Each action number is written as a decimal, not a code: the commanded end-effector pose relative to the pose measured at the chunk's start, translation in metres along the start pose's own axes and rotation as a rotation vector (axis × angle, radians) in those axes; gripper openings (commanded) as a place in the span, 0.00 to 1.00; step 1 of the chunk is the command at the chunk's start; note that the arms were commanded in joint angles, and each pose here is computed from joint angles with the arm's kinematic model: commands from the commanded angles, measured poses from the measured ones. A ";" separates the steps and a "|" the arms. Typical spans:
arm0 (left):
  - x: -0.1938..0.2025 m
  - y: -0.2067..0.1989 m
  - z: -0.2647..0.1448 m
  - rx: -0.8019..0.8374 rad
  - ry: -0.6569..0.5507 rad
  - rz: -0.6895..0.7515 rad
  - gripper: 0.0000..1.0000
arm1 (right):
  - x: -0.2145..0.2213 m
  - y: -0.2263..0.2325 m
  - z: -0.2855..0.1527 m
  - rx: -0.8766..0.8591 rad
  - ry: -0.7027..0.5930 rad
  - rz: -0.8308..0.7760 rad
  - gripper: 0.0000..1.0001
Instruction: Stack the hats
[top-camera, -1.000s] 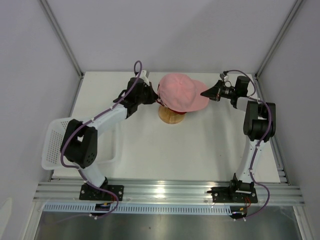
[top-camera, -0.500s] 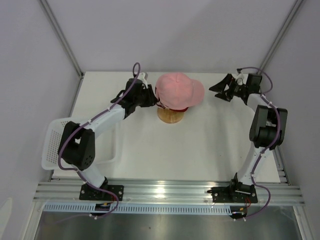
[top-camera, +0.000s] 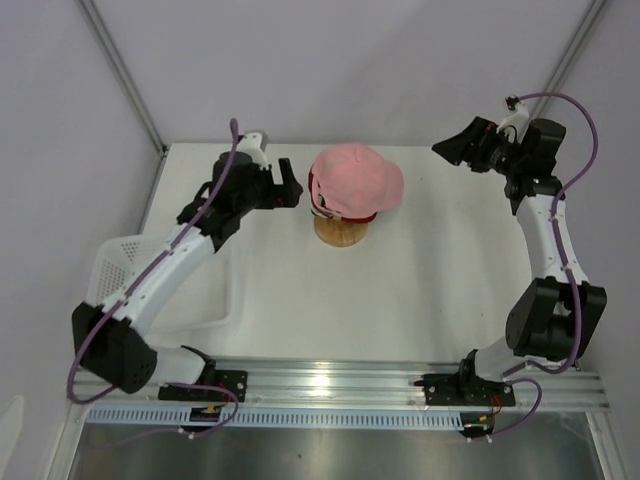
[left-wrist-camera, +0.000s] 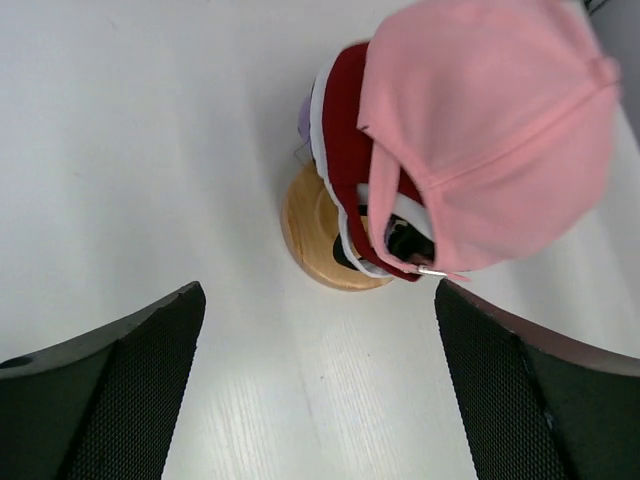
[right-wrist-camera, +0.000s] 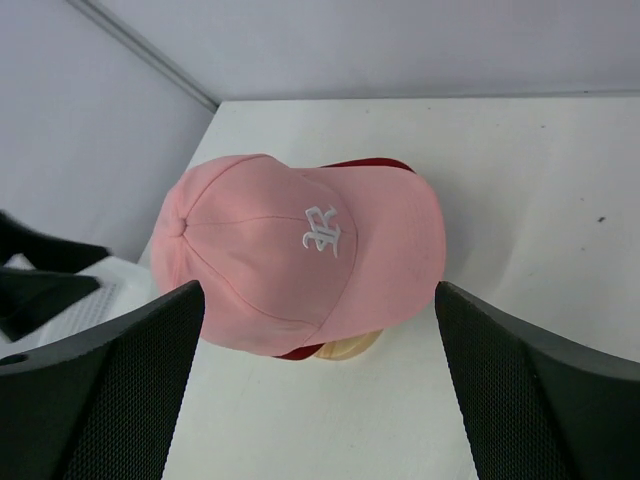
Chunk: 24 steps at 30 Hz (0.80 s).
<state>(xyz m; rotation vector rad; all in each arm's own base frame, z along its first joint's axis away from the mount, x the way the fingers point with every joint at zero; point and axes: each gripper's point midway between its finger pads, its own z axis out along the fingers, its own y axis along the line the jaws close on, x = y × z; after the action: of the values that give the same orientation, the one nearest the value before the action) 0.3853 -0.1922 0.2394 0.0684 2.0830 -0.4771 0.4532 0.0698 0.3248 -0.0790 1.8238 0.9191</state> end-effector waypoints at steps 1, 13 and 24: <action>-0.054 -0.002 -0.069 0.000 -0.197 0.060 0.99 | -0.003 0.014 -0.021 0.092 -0.056 -0.062 0.99; -0.019 0.064 -0.142 -0.077 -0.236 -0.211 0.99 | 0.021 0.062 -0.069 0.151 -0.143 -0.107 0.99; 0.027 0.090 -0.171 -0.152 -0.255 -0.127 0.99 | 0.040 0.049 -0.082 0.166 -0.318 -0.149 0.99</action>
<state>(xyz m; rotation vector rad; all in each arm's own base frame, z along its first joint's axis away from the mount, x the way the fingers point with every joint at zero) 0.2581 -0.0525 0.2606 -0.2476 1.9199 -0.3725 0.3402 0.0729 0.2893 0.0478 1.7591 0.6677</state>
